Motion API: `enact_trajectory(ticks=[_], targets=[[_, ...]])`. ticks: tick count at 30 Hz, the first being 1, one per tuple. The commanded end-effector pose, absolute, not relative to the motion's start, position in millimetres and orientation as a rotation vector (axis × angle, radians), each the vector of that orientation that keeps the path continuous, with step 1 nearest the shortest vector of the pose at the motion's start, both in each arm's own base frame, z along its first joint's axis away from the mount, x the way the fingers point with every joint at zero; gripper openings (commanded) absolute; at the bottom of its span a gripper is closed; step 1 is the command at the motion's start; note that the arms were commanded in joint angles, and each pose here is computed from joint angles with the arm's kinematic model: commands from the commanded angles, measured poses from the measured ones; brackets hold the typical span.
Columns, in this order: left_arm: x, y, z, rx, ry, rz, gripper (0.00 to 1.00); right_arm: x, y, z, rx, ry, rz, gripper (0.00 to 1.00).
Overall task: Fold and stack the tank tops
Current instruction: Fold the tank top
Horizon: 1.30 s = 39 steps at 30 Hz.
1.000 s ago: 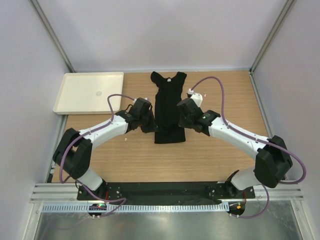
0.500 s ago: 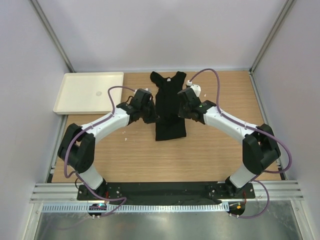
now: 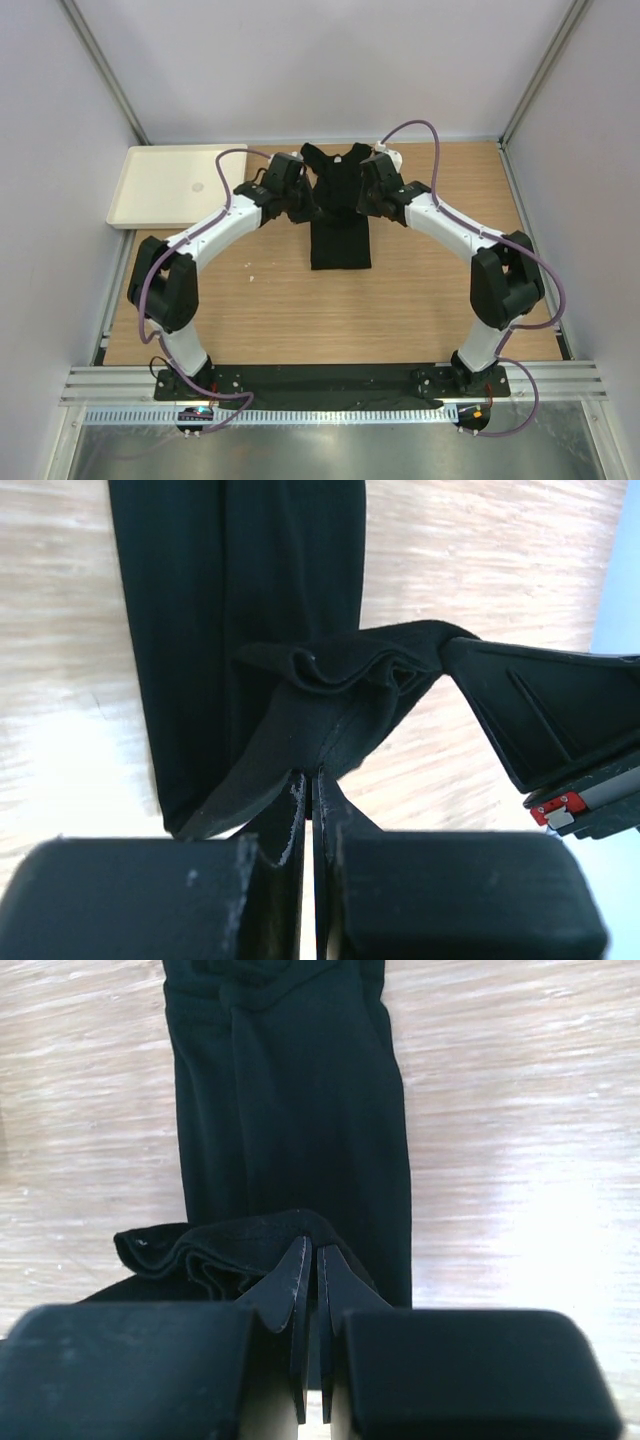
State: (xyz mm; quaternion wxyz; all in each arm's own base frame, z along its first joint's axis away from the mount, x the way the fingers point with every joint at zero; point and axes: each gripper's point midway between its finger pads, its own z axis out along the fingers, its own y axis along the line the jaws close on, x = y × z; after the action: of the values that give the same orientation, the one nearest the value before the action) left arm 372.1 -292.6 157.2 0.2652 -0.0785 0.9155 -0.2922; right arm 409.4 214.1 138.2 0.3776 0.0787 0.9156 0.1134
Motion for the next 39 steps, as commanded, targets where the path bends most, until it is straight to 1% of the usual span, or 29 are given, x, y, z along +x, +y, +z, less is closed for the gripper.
enact_trajectory(ticks=[1,16,19,20,22,24,25,26,27,28,29,30,31,32,33,34,35,36,37,39], targets=[[385.1,-291.2,164.0,-0.193,2.466,-0.777,0.0,430.1,220.1,155.5,0.179,2.29,0.332,0.01],[436.9,-293.5,133.3,-0.239,2.504,-0.766,0.0,473.9,216.6,127.3,0.216,2.312,0.297,0.01],[444.5,-294.3,116.9,-0.265,2.526,-0.757,0.0,481.5,217.9,125.7,0.225,2.31,0.289,0.01],[450.0,-293.7,116.4,-0.278,2.52,-0.759,0.0,484.4,212.4,115.0,0.245,2.326,0.24,0.01],[454.2,-296.5,106.1,-0.291,2.534,-0.764,0.0,488.1,211.4,110.2,0.252,2.337,0.231,0.01],[461.4,-298.4,104.9,-0.305,2.521,-0.766,0.0,492.0,211.2,98.7,0.267,2.351,0.225,0.04],[464.4,-298.2,99.1,-0.312,2.524,-0.753,0.0,495.9,213.2,100.8,0.271,2.342,0.232,0.08],[469.4,-298.3,100.4,-0.318,2.515,-0.753,0.0,498.4,214.1,99.1,0.273,2.345,0.234,0.18],[472.1,-298.8,100.6,-0.327,2.511,-0.757,0.03,498.0,210.2,88.8,0.285,2.371,0.198,0.24],[476.3,-302.5,101.3,-0.317,2.507,-0.77,0.11,502.2,210.4,94.4,0.293,2.362,0.193,0.33],[477.8,-303.1,102.1,-0.304,2.508,-0.772,0.22,501.2,208.4,93.5,0.291,2.372,0.18,0.44],[477.8,-304.3,104.9,-0.29,2.509,-0.779,0.4,501.6,207.2,101.4,0.299,2.356,0.176,0.5],[476.7,-303.2,113.1,-0.279,2.499,-0.779,0.46,498.8,203.8,103.8,0.304,2.351,0.164,0.55],[474.9,-301.0,116.1,-0.271,2.494,-0.771,0.52,496.4,201.5,109.0,0.305,2.34,0.163,0.63],[471.9,-299.1,123.5,-0.246,2.48,-0.76,0.6,495.6,198.0,129.2,0.301,2.298,0.178,0.64],[466.1,-293.6,120.2,-0.247,2.489,-0.742,0.63,486.9,195.1,126.5,0.296,2.309,0.173,0.66],[461.6,-291.2,140.9,-0.229,2.45,-0.753,0.65,482.1,192.1,131.9,0.293,2.302,0.176,0.67],[456.9,-289.6,145.2,-0.22,2.443,-0.756,0.68,477.7,192.3,139.9,0.284,2.286,0.2,0.67],[451.0,-287.5,147.3,-0.204,2.443,-0.753,0.69,462.3,191.2,144.0,0.269,2.295,0.239,0.67],[429.1,-284.8,152.5,-0.177,2.451,-0.757,0.7,447.3,192.1,149.2,0.251,2.3,0.288,0.67]])
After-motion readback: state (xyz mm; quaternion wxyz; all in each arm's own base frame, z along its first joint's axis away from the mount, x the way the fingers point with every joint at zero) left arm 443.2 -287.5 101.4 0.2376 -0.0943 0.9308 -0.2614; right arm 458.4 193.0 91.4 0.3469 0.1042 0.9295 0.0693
